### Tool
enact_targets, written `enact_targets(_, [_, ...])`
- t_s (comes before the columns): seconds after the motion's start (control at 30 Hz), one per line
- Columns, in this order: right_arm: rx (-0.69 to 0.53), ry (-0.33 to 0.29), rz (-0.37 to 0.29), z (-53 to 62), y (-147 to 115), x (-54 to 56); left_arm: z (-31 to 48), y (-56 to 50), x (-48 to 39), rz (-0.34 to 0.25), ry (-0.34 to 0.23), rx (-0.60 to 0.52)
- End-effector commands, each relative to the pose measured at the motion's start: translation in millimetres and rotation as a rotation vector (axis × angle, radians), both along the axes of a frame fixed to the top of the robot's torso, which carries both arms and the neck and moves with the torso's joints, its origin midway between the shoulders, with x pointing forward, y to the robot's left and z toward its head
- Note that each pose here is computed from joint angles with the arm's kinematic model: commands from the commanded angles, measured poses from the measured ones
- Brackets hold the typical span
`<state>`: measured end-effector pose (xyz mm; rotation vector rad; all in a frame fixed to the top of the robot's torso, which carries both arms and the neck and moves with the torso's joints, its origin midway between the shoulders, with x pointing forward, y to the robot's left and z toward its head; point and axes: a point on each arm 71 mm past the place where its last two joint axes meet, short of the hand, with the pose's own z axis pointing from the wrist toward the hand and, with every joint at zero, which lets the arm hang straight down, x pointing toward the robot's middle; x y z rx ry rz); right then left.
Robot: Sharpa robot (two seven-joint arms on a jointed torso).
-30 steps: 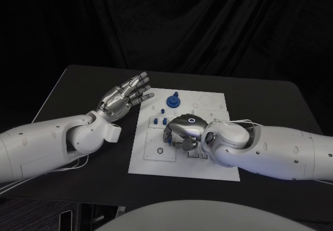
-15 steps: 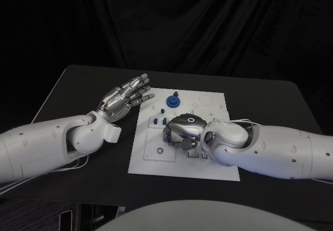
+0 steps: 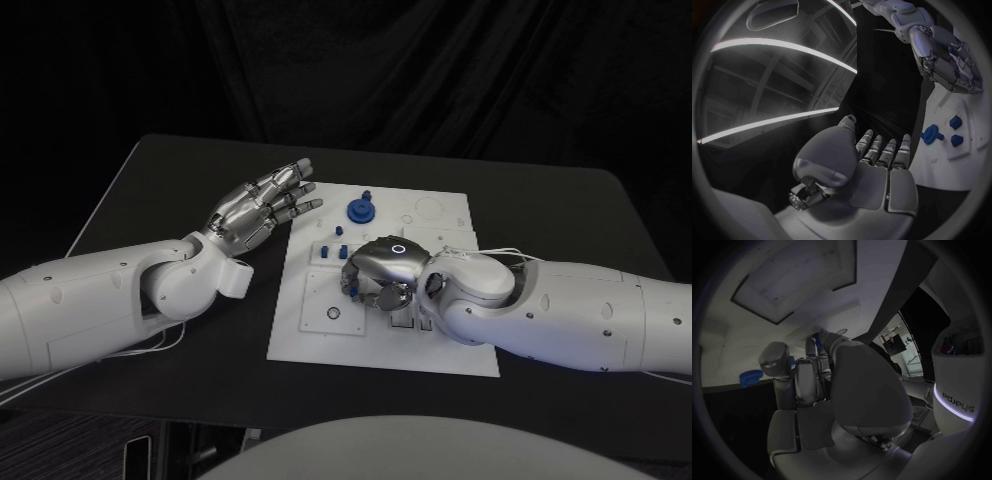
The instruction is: Assemble the parts on the task board
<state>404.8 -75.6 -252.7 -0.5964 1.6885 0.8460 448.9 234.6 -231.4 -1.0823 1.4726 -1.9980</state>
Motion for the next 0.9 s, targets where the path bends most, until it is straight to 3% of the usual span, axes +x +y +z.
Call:
enact_targets(0.03, [-0.024, 0.006, -0.019, -3.9, -2.7, 0.6, -0.2, -1.0, -1.0, -0.013, 0.005, -0.015])
enact_targets(0.7, [0.008, -0.007, -0.006, -0.2, -7.5, -2.5, -3.1, 1.0, -1.9, -0.01, 0.012, -0.012])
enact_targets(0.9, [0.051, -0.061, -0.028, 21.5, -21.5, 1.0, -3.3, 3.5, -2.1, -0.003, 0.012, -0.009])
